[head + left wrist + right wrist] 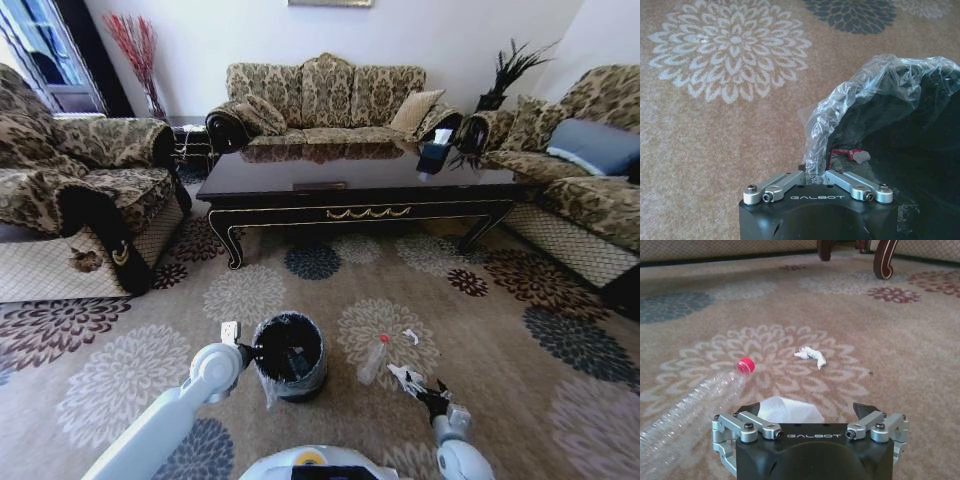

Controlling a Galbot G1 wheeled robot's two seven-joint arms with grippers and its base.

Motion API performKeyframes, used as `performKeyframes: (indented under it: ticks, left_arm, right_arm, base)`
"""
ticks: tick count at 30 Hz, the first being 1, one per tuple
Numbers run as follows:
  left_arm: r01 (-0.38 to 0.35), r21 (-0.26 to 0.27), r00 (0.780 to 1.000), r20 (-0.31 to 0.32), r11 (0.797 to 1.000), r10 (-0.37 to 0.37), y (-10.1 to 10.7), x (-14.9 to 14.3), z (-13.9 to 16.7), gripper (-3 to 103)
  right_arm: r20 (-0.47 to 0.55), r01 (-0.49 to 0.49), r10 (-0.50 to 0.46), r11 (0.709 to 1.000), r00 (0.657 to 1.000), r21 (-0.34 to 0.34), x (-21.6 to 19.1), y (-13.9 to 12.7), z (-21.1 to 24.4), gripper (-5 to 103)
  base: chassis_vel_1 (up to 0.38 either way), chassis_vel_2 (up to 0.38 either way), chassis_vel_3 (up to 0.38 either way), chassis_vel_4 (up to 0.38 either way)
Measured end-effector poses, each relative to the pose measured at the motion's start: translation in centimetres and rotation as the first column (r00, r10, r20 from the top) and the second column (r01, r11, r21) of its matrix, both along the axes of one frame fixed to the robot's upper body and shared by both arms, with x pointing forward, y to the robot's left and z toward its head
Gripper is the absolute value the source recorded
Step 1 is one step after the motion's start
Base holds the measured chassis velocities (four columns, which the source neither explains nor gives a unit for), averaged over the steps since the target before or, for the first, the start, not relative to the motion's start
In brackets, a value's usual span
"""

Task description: Move to the front of the table and pick up the trash from the floor, then place it into the trash bin.

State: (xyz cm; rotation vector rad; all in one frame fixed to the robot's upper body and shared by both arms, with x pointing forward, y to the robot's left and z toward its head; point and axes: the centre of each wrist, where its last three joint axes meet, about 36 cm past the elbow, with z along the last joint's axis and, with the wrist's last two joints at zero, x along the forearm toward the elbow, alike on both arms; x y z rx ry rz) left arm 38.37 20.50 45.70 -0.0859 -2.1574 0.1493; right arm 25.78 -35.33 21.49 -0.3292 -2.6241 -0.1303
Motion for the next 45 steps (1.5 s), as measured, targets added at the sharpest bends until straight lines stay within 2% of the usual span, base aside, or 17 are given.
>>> performKeyframes:
  ticks: [8, 11, 13, 15, 16, 18, 19, 21, 22, 24, 26, 30, 31, 33, 34, 36, 45]
  left_arm:
    - [0.001, 0.006, 1.0, -0.004, 1.0, -0.001, -0.1, -0.3, -0.3, 0]
    - [0.005, 0.012, 1.0, -0.005, 1.0, -0.005, -0.2, -0.5, -0.5, 0]
    - [0.006, 0.015, 1.0, -0.009, 1.0, -0.006, -0.2, -0.6, -0.7, 0]
    - [0.006, 0.014, 1.0, -0.011, 1.0, -0.006, -0.3, -0.7, -0.8, 0]
    - [0.006, 0.014, 1.0, -0.011, 1.0, -0.006, -0.3, -0.7, -0.8, 0]
    - [0.006, 0.014, 1.0, -0.01, 1.0, -0.006, -0.3, -0.6, -0.8, 0]
    - [0.007, 0.014, 1.0, -0.009, 1.0, -0.007, -0.2, -0.6, -0.7, 0]
    - [0.006, 0.014, 1.0, -0.005, 1.0, -0.006, -0.2, -0.5, -0.6, 0]
    - [0.006, 0.014, 1.0, -0.005, 1.0, -0.006, -0.2, -0.5, -0.6, 0]
    - [0.005, 0.013, 1.0, -0.004, 1.0, -0.005, -0.2, -0.4, -0.6, 0]
    - [0.005, 0.012, 1.0, -0.004, 1.0, -0.005, -0.2, -0.4, -0.6, 0]
    - [0.001, 0.002, 1.0, -0.003, 1.0, -0.001, -0.3, -0.3, -0.5, 0]
    - [0.001, 0.002, 1.0, -0.003, 1.0, -0.001, -0.3, -0.3, -0.5, 0]
    - [-0.005, -0.007, 1.0, 0.001, 1.0, 0.005, -0.3, -0.2, -0.4, 0]
    - [-0.007, -0.009, 1.0, 0.003, 1.0, 0.007, -0.3, 0.0, -0.4, 0]
    - [-0.007, -0.014, 1.0, 0.005, 1.0, 0.007, -0.3, 0.1, -0.2, 0]
    - [-0.009, -0.03, 1.0, 0.002, 1.0, 0.009, -0.7, 0.0, -0.3, 0]
  right_arm:
    - [-0.012, 0.002, -0.002, 1.0, 1.0, 0.002, 1.3, 0.0, -1.4, 101]
    - [-0.013, 0.004, -0.004, 1.0, 1.0, -0.004, 1.6, 0.0, -1.8, 95]
    - [-0.012, 0.005, -0.005, 1.0, 1.0, -0.008, 1.8, -0.1, -2.0, 90]
    - [-0.008, 0.007, -0.007, 1.0, 1.0, -0.009, 2.1, -0.1, -2.1, 78]
    - [-0.008, 0.007, -0.007, 1.0, 1.0, -0.009, 2.1, -0.1, -2.1, 78]
    - [-0.008, 0.006, -0.006, 1.0, 1.0, -0.01, 2.1, -0.1, -2.1, 68]
    - [-0.008, 0.006, -0.006, 1.0, 1.0, -0.01, 2.1, -0.1, -2.1, 68]
    - [-0.008, 0.005, -0.006, 1.0, 1.0, -0.008, 2.0, 0.1, -2.1, 57]
    - [-0.008, 0.005, -0.006, 1.0, 1.0, -0.008, 2.0, 0.1, -2.1, 57]
    - [-0.009, 0.004, -0.004, 1.0, 1.0, -0.007, 1.8, 0.2, -2.1, 45]
    - [-0.009, 0.005, -0.005, 1.0, 1.0, -0.007, 1.8, 0.3, -2.1, 45]
    - [-0.001, 0.008, -0.008, 1.0, 1.0, -0.011, 1.8, 0.4, -1.7, 24]
    - [-0.001, 0.008, -0.008, 1.0, 1.0, -0.011, 1.8, 0.4, -1.7, 24]
    - [0.001, 0.008, -0.008, 1.0, 1.0, -0.013, 1.8, 0.4, -1.6, 13]
    - [0.001, 0.007, -0.007, 1.0, 1.0, -0.013, 1.8, 0.5, -1.5, 13]
    - [0.001, 0.006, -0.006, 1.0, 1.0, -0.013, 1.7, 0.6, -1.3, 3]
    - [0.014, 0.0, 0.0, 1.0, 1.0, -0.011, 1.8, 0.8, -0.2, 0]
  base:
    - [0.0, 0.0, 0.0, 0.0]
    - [0.0, 0.0, 0.0, 0.0]
    - [0.0, 0.0, 0.0, 0.0]
    - [0.0, 0.0, 0.0, 0.0]
    - [0.0, 0.0, 0.0, 0.0]
    - [0.0, 0.0, 0.0, 0.0]
    - [0.0, 0.0, 0.0, 0.0]
    - [0.0, 0.0, 0.0, 0.0]
    - [0.0, 0.0, 0.0, 0.0]
    - [0.0, 0.0, 0.0, 0.0]
    - [0.0, 0.0, 0.0, 0.0]
    - [0.0, 0.0, 0.0, 0.0]
    - [0.0, 0.0, 0.0, 0.0]
    - [0.0, 0.0, 0.0, 0.0]
    - [0.0, 0.0, 0.0, 0.0]
    - [0.0, 0.0, 0.0, 0.0]
    - [0.0, 0.0, 0.0, 0.0]
